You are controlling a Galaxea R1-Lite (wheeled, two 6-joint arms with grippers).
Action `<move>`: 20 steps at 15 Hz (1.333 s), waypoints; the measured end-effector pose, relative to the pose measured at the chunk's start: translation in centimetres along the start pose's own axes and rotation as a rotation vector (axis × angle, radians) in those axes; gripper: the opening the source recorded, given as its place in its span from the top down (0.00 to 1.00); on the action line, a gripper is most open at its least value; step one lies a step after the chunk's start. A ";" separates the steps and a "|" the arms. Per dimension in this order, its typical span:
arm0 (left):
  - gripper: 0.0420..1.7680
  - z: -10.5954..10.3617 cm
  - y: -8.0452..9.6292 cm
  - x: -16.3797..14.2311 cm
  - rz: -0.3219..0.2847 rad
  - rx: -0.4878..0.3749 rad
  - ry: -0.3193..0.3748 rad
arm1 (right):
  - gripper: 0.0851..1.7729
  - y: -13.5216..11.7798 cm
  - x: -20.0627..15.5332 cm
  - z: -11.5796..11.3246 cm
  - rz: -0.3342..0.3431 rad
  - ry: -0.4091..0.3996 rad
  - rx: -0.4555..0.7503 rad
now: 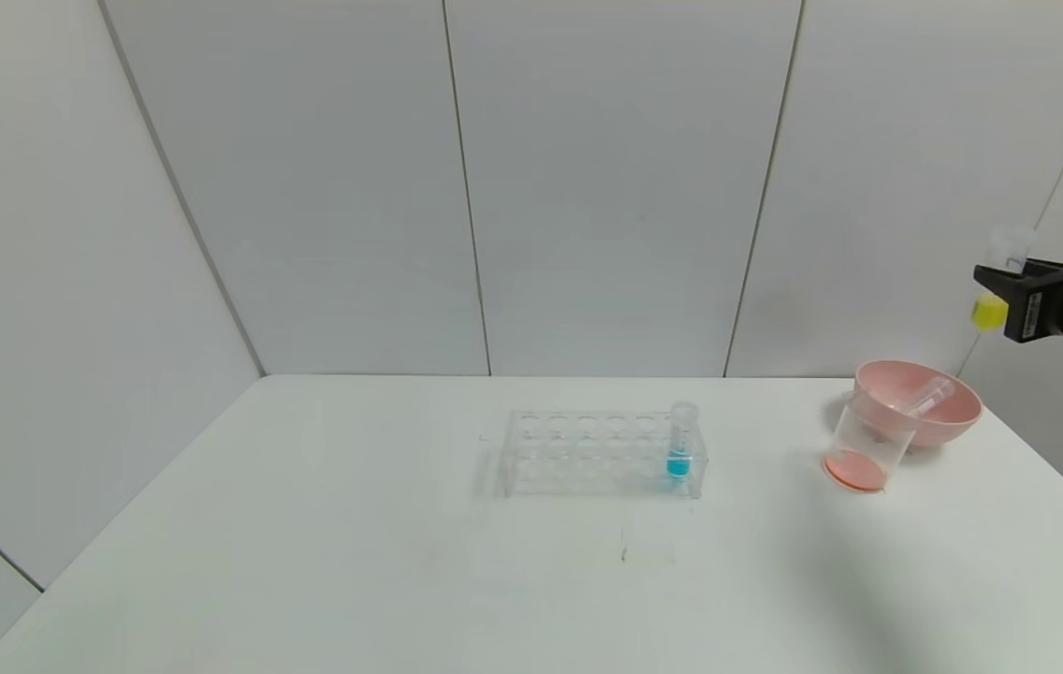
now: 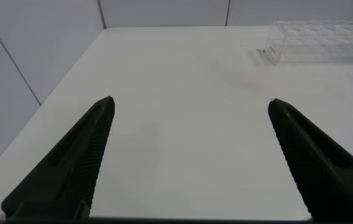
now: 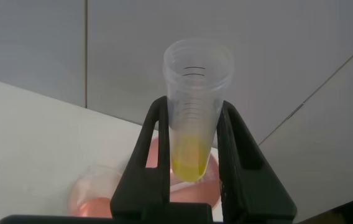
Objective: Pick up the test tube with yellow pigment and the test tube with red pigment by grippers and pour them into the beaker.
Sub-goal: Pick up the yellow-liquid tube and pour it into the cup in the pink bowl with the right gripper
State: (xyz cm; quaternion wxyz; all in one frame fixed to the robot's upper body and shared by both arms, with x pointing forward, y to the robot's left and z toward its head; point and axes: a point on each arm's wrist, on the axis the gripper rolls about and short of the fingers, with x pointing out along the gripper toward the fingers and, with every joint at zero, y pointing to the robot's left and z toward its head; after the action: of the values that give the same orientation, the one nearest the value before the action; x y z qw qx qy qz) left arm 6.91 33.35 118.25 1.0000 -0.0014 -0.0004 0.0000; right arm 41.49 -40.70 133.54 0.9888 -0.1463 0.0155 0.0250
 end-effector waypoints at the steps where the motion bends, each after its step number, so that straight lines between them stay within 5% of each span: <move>1: 0.00 0.0 0.0 0.0 0.000 0.000 0.000 | 0.75 -0.8 0.0 -0.4 0.003 -0.004 -0.043; 8: 0.00 0.0 0.0 0.0 0.000 0.000 0.000 | 0.75 -2.5 0.8 -4.4 -0.044 -0.032 -0.315; 14: 0.00 0.0 0.0 0.0 -0.001 0.000 0.000 | 0.75 -1.7 0.9 -8.8 0.070 -0.043 -0.556; 20: 0.00 0.0 0.0 0.0 0.000 0.000 0.000 | 0.75 -1.5 1.0 -10.4 0.119 -0.038 -0.770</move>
State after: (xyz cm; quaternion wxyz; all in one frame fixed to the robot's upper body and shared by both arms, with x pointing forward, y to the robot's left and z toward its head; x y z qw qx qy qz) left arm 6.91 33.35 118.25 1.0000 -0.0012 -0.0004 -0.0002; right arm 42.37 -45.14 124.01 0.8585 -0.5049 -0.0049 0.0892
